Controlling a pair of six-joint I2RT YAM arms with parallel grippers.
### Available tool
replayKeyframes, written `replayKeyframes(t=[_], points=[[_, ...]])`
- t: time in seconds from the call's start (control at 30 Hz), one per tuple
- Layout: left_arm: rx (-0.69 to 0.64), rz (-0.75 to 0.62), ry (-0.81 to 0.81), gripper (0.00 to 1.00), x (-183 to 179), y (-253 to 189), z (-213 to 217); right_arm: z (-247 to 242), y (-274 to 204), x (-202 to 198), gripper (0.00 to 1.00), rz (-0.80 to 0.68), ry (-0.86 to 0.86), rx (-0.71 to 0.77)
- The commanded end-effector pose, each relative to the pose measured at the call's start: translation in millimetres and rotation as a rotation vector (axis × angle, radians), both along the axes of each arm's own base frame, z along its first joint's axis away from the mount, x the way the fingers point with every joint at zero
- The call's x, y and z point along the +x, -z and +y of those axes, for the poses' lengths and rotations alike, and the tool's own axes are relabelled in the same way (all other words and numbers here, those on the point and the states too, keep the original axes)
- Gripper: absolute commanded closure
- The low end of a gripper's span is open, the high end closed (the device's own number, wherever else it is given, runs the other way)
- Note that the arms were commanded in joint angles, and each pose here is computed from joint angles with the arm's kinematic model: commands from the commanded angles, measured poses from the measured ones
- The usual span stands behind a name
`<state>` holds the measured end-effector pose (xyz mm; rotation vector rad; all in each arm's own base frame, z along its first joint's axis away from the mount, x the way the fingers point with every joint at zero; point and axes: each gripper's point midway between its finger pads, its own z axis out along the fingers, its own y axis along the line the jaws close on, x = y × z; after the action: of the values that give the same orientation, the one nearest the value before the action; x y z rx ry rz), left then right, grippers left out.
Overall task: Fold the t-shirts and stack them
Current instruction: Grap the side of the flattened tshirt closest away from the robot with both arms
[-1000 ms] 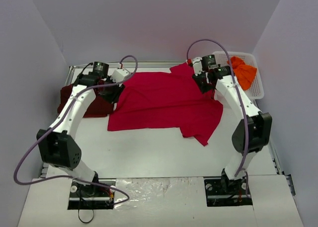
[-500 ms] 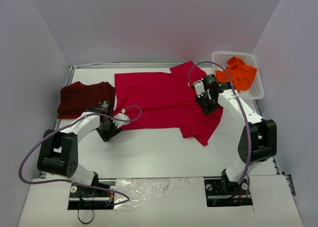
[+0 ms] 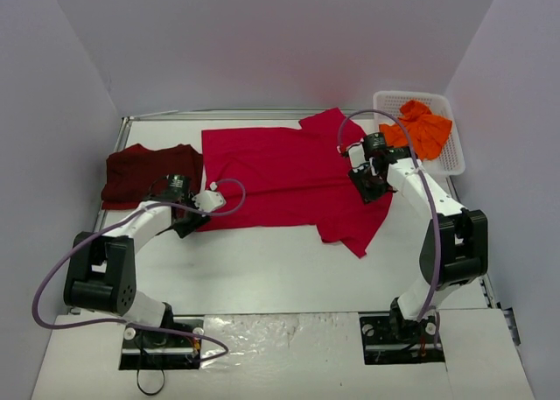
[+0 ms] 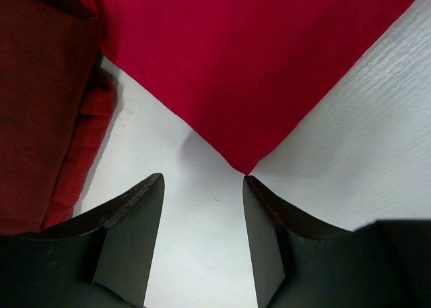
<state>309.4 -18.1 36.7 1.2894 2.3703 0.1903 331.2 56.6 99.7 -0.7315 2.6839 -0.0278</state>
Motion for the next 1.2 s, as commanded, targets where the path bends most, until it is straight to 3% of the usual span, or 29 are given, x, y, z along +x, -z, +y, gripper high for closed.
replayKeyframes(t=[0.0,0.6,1.17], points=[[-0.010,-0.043,0.033,0.51,4,-12,-2,-6,7,1,0.81,0.030,0.026,-0.025],[-0.065,0.017,0.093,0.51,-16,-11,-19,-9,22,-1,0.82,0.071,0.026,-0.042],[-0.054,0.043,0.110,0.51,-2,14,-29,-11,29,-4,0.82,0.090,0.028,-0.053]])
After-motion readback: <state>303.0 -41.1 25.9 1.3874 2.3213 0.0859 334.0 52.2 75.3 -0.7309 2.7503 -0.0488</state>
